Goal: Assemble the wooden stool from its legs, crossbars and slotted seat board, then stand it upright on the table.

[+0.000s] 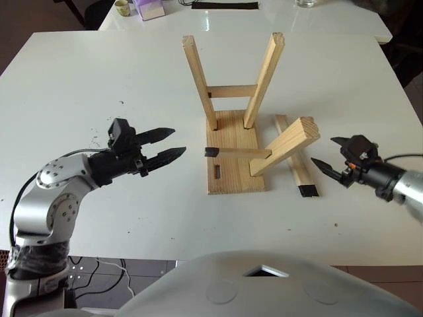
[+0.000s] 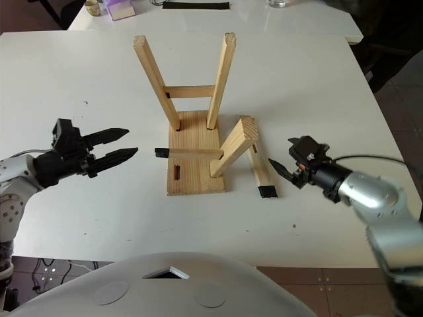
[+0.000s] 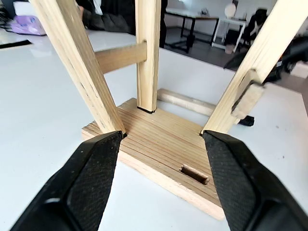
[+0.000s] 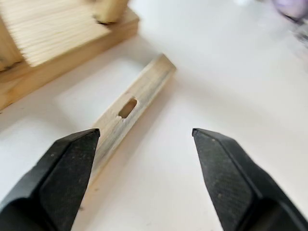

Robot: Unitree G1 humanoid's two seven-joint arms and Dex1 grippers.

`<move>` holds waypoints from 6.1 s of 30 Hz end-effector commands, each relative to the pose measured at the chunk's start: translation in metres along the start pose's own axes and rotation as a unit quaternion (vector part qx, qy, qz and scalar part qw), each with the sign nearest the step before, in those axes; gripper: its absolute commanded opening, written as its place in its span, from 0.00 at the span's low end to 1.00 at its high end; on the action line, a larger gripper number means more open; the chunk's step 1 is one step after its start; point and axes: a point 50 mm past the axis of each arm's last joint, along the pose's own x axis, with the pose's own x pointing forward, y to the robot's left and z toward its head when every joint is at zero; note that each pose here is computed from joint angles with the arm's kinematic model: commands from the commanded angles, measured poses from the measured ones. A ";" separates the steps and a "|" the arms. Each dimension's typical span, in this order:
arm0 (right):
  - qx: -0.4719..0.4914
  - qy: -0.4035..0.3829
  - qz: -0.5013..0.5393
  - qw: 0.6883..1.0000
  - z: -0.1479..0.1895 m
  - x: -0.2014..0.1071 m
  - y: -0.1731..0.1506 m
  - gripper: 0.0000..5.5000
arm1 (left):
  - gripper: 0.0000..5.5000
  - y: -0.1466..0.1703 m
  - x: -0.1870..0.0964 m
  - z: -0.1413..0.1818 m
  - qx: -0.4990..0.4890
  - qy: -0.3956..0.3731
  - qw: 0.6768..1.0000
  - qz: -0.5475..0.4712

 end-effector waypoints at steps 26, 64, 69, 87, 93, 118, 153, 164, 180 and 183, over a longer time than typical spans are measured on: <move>0.214 0.004 -0.068 0.974 -0.021 0.039 0.052 0.51 | 0.57 0.006 0.018 0.015 -0.005 -0.005 1.000 -0.021; 0.239 -0.055 -0.103 0.964 -0.030 0.045 0.036 0.37 | 0.57 0.049 0.023 0.043 0.026 -0.032 0.994 0.096; 0.195 -0.161 -0.142 0.957 -0.001 0.026 -0.017 0.37 | 0.57 0.057 0.033 0.079 0.042 -0.055 0.991 0.117; 0.099 -0.411 0.343 0.839 0.167 -0.044 -0.031 0.37 | 0.71 -0.041 0.077 0.177 0.037 -0.190 0.946 -0.261; 0.074 -0.364 0.416 0.830 0.170 -0.042 -0.016 0.37 | 0.72 -0.049 0.076 0.183 0.014 -0.204 0.928 -0.311; 0.019 -0.301 0.428 0.852 0.160 -0.039 -0.021 0.37 | 0.37 -0.038 0.056 0.160 0.022 -0.172 0.929 -0.326; 0.137 -0.280 0.235 0.921 0.088 -0.055 -0.086 0.53 | 0.37 0.013 0.001 0.168 0.147 -0.064 0.973 -0.164; 0.110 -0.234 0.235 0.937 0.071 -0.042 -0.075 0.53 | 0.37 0.016 -0.015 0.103 0.165 0.049 0.968 -0.185; 0.078 -0.226 0.260 0.935 0.080 -0.024 -0.072 0.53 | 0.37 0.010 -0.002 0.056 0.131 0.063 0.972 -0.182; 0.083 -0.233 0.260 0.933 0.081 -0.025 -0.071 0.53 | 0.37 0.009 0.000 0.051 0.131 0.075 0.970 -0.188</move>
